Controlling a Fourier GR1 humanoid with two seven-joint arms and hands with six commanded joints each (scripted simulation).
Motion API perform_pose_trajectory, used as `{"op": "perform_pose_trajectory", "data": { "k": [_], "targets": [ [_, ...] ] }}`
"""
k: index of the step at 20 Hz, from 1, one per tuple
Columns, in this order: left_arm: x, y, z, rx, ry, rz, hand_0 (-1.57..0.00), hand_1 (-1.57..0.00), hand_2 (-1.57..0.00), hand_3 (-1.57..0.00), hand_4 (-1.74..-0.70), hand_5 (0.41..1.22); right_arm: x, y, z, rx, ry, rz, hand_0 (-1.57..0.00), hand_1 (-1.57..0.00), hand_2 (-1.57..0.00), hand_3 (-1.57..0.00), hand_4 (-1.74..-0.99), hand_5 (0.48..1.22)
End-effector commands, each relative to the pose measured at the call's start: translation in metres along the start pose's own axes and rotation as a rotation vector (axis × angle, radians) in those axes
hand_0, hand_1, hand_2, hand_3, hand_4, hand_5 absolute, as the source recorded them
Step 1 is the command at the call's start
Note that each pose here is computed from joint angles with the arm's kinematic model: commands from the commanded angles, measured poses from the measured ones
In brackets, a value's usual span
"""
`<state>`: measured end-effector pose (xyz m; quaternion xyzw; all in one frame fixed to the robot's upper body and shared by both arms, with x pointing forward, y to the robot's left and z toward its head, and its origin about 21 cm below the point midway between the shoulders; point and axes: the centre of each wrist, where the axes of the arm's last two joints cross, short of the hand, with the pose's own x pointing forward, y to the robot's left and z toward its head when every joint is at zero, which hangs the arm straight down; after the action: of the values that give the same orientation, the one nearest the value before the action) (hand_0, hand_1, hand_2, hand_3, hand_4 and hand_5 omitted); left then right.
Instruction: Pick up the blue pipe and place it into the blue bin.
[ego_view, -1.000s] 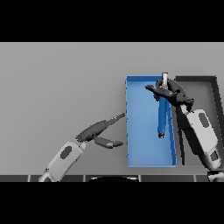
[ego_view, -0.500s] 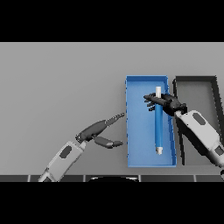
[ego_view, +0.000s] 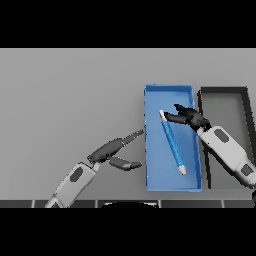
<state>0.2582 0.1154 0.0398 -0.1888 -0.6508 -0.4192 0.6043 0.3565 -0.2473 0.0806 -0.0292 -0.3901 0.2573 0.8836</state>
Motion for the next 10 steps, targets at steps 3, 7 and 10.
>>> {"op": "perform_pose_trajectory", "data": {
  "k": [3,7,10],
  "targets": [
    [-0.001,0.002,0.003,-0.002,-0.005,0.002,0.0,0.0,0.0,0.0,-0.92,0.462,-0.001,0.004,-0.002,0.015,-0.03,-0.021,-0.02,-0.02,-0.02,-0.02,-1.119,0.695],
    [-0.002,0.003,0.001,0.0,0.001,0.011,0.0,0.0,0.0,0.0,-0.92,0.464,-0.001,-0.001,0.0,0.011,-0.028,-0.007,-0.01,-0.01,-0.01,-0.01,-1.129,0.672],
    [-0.004,0.009,0.004,-0.002,-0.005,0.01,0.0,0.0,0.0,0.0,-0.92,0.469,-0.004,-0.002,-0.001,0.036,-0.035,-0.007,-0.01,-0.01,-0.01,-0.01,-1.129,0.678]
  ]
}}
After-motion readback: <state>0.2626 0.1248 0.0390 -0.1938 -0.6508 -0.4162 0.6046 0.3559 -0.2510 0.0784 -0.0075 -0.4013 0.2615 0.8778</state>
